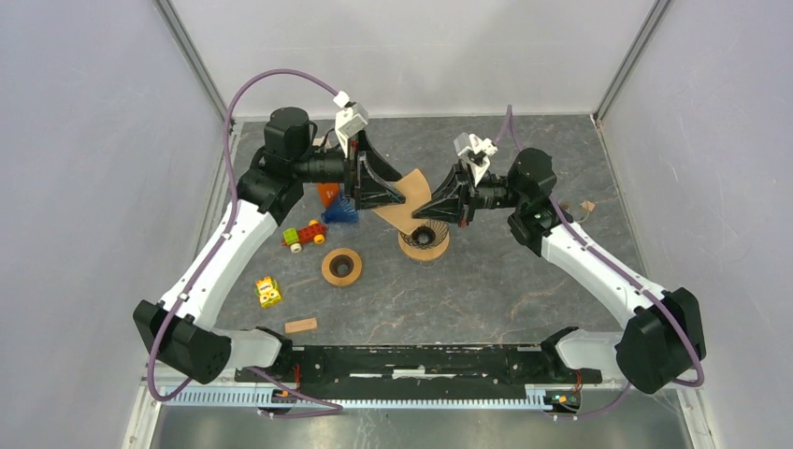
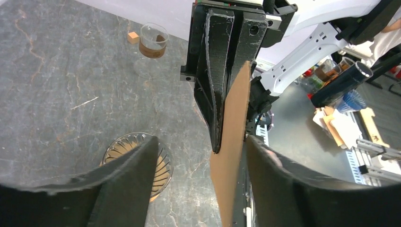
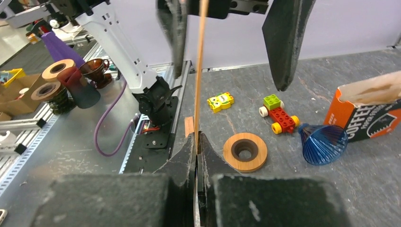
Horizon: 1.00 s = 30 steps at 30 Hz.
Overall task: Place the coffee filter in the dripper
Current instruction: Pick up the coffee filter from the coffee filter holder.
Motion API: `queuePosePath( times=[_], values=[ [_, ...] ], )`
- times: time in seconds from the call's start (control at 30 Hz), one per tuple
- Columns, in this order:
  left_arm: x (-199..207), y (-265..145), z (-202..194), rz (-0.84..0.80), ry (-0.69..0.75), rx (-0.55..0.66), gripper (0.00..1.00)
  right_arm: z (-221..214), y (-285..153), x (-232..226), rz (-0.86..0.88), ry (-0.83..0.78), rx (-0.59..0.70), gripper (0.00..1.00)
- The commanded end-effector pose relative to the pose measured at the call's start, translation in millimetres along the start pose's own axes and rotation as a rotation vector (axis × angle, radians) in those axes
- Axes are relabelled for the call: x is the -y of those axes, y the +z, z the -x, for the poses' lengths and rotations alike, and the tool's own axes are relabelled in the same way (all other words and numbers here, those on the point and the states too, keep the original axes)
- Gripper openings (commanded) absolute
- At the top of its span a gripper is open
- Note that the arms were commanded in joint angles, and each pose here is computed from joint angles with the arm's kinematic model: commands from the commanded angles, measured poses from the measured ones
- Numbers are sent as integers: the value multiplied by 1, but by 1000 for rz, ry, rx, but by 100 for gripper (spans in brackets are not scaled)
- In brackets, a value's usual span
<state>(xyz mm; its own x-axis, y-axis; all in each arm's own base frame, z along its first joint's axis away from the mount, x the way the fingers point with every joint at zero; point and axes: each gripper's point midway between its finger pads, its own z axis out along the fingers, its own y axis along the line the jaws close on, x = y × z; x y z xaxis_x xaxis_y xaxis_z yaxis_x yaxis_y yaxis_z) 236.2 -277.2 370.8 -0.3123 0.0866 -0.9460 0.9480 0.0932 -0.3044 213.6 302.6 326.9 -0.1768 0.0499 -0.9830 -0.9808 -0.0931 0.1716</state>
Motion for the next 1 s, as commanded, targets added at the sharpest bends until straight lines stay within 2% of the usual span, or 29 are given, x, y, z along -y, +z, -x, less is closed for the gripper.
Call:
queuePosePath(
  times=[0.0, 0.1, 0.17, 0.23, 0.3, 0.37, 0.4, 0.6, 0.7, 0.83, 0.97],
  values=[
    [2, 1, 3, -39, -4, 34, 81, 20, -1, 9, -98, -36, 15, 0],
    [2, 2, 0, -44, -15, 38, 83, 20, -2, 15, -132, -37, 4, 0],
    [1, 3, -6, -49, -32, 37, 76, 22, -2, 14, -134, -35, 9, 0],
    [2, 4, -11, -70, -54, 42, 62, 24, -2, 14, -131, -29, 16, 0],
    [3, 5, -12, -85, -65, 54, 42, 26, -1, 13, -130, -30, 20, 0],
    [2, 6, -10, -91, -70, 67, 13, 26, -1, 11, -119, -28, 23, 1],
    [2, 6, -9, -92, -75, 72, 3, 26, -2, 10, -114, -31, 24, 5],
    [18, -11, 15, -173, -107, 178, 2, 23, -18, -1, -54, -97, 7, 48],
    [25, -15, 15, -191, -113, 189, 2, 17, -23, -11, -6, -125, -5, 62],
    [29, -17, 9, -194, -122, 182, 2, 14, -24, -19, 34, -140, -9, 63],
    [29, -17, 7, -189, -137, 184, 2, 11, -21, -18, 48, -128, -8, 59]
  ],
)
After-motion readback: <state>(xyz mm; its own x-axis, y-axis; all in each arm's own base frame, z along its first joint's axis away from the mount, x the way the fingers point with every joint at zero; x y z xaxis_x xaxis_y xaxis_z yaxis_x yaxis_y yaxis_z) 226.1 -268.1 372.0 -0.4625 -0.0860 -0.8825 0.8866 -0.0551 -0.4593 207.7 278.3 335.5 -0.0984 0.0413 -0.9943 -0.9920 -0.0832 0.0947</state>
